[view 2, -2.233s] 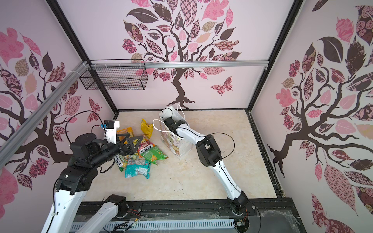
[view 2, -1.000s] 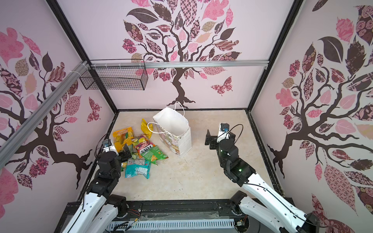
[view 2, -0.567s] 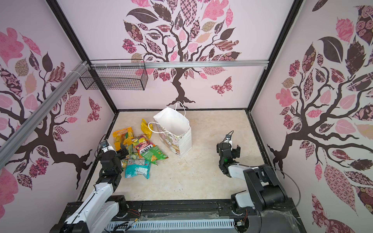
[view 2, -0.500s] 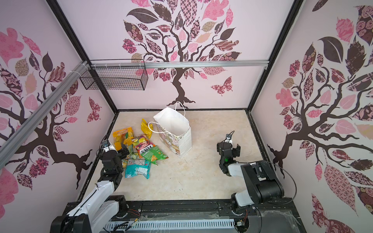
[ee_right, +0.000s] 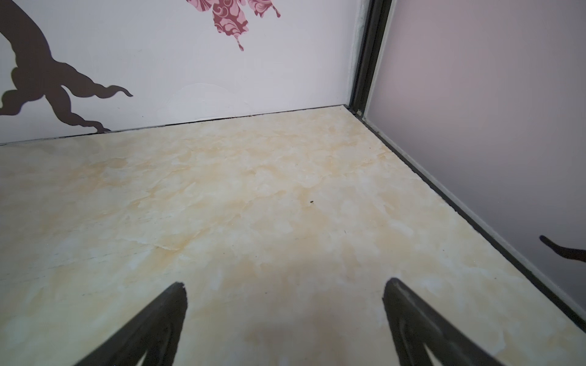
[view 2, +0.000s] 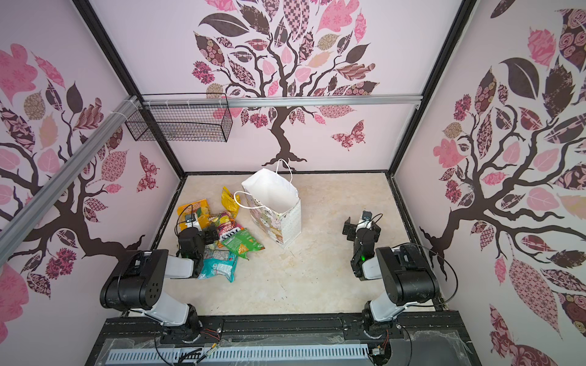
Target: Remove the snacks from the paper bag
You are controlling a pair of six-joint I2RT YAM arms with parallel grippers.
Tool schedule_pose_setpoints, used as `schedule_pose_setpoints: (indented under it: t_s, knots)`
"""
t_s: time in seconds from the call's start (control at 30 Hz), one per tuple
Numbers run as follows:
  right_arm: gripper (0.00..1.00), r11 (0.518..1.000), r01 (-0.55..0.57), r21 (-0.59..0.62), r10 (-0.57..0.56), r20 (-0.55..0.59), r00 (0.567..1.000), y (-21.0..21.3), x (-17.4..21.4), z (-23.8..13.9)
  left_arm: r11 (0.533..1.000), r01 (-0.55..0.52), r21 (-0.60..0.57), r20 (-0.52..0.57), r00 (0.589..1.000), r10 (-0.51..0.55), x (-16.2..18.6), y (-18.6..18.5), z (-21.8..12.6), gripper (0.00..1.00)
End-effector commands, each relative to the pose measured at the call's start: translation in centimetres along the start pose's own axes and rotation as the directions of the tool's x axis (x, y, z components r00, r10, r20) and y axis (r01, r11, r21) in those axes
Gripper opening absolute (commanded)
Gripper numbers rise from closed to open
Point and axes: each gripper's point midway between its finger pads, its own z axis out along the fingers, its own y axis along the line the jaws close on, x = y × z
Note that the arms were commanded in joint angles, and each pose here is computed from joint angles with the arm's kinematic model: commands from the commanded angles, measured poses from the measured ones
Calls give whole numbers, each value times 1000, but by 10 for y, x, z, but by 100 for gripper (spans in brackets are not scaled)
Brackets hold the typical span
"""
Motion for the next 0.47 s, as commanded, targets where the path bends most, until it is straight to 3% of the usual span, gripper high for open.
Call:
schedule_pose_setpoints:
  t_s: [0.0,0.33,0.43]
  knots:
    - [100,1000,-23,-16,24,25,999,3,-8,2,1000,-23,10,32,999,22,-19,-8,3,98]
    - [99,1000,-22,-22,22,20,1000,4,-7,4,1000,-21,9,46,999,20,-20,-8,3,99]
    - [100,995,7,-102,-3,41,999,16,-9,-4,1000,-22,10,43,999,22,-20,-8,3,99]
